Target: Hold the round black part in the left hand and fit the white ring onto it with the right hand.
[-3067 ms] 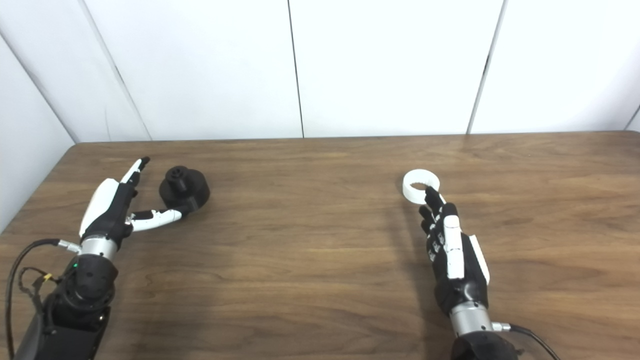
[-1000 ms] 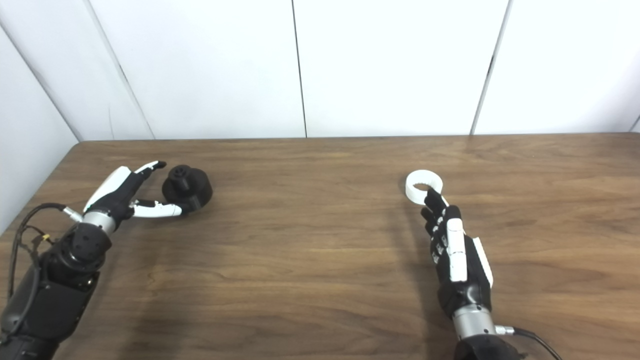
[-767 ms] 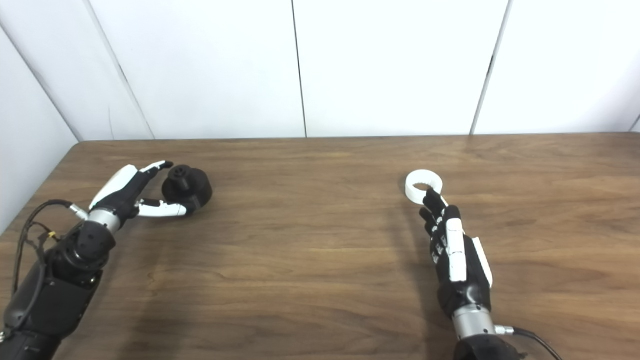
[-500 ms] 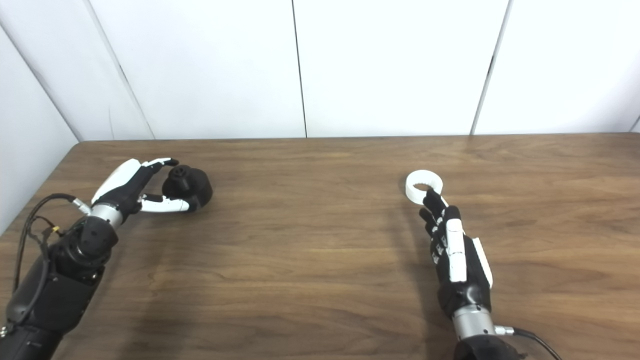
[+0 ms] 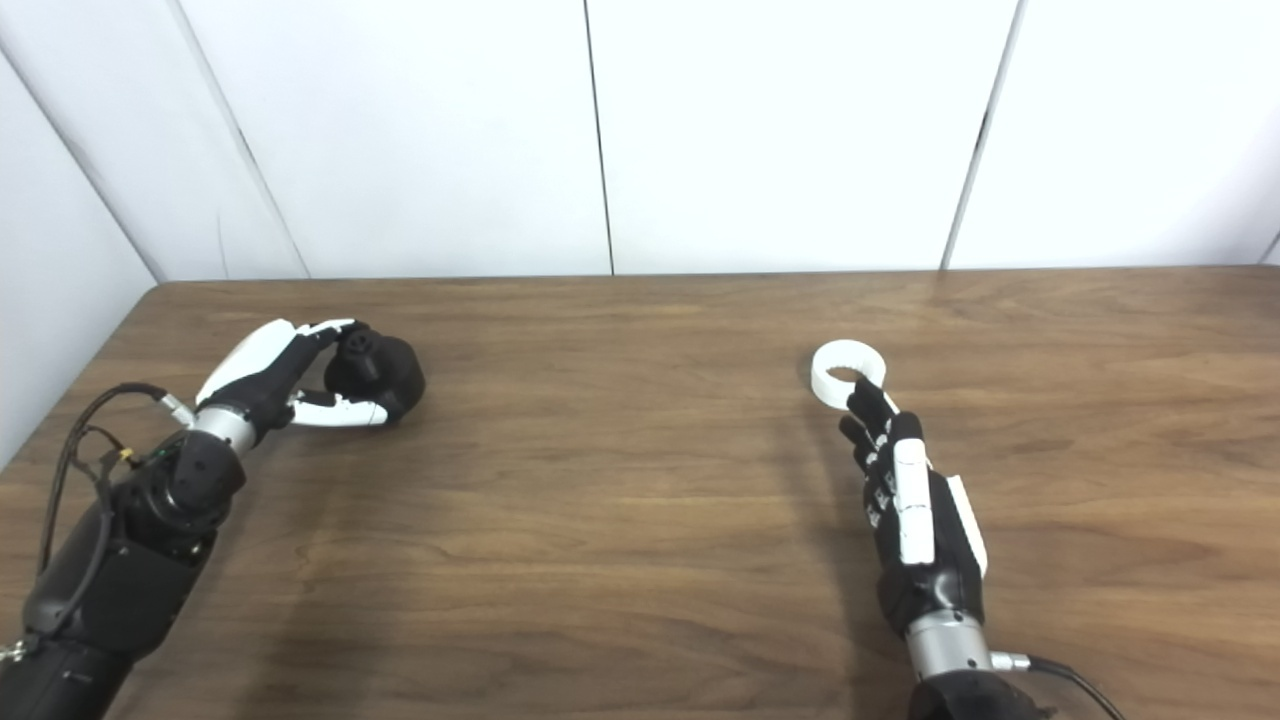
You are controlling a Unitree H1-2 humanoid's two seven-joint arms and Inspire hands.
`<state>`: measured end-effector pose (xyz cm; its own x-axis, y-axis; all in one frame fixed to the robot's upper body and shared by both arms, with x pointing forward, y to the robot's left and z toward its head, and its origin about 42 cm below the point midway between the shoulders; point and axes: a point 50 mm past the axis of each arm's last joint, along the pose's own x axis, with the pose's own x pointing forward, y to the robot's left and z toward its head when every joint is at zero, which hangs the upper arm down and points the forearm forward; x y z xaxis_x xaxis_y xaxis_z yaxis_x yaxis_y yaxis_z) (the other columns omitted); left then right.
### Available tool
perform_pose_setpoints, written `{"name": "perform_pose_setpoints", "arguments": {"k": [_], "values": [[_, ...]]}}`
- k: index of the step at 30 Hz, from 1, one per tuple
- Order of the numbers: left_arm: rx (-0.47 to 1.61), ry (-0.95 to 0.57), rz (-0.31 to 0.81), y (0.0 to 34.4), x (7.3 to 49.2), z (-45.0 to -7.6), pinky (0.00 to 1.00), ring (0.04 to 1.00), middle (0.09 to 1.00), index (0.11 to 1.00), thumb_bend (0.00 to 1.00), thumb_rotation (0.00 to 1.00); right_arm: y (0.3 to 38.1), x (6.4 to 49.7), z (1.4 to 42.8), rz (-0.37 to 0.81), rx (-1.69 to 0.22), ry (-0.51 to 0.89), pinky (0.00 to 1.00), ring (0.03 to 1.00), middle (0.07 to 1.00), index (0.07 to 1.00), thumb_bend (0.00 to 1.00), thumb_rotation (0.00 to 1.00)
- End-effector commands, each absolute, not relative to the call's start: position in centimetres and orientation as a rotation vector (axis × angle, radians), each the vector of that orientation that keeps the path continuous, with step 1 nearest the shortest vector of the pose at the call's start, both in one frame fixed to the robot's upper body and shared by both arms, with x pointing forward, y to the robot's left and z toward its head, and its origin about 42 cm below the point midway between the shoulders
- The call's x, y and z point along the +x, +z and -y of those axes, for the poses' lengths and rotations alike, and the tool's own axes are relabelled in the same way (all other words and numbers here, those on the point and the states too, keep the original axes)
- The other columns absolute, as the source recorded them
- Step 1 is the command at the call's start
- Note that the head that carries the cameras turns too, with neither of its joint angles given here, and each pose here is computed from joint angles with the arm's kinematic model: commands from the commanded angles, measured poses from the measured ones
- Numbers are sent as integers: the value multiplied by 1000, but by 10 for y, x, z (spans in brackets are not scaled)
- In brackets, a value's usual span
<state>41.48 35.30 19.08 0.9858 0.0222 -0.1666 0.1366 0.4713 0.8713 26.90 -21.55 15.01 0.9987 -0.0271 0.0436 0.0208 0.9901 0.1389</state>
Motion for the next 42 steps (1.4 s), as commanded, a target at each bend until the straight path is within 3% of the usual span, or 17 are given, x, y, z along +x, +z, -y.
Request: {"name": "perform_pose_setpoints", "arguments": {"k": [1,6,30,42], "values": [[1119,-16,-62,224,428,-358,883,991,920,871,1000,385,164,265,215,133,143,-11,1000,935,930,909,568,1000],[1111,-11,-94,222,429,-356,888,999,928,879,1000,343,165,266,215,134,141,-10,1000,934,930,911,562,1000],[1157,-19,-142,214,429,-356,850,1000,941,879,1000,398,170,264,219,146,146,11,1000,949,941,915,572,1000],[1146,-20,-118,213,428,-355,843,995,933,804,958,351,171,263,221,149,159,20,1000,958,944,914,579,1000]]}}
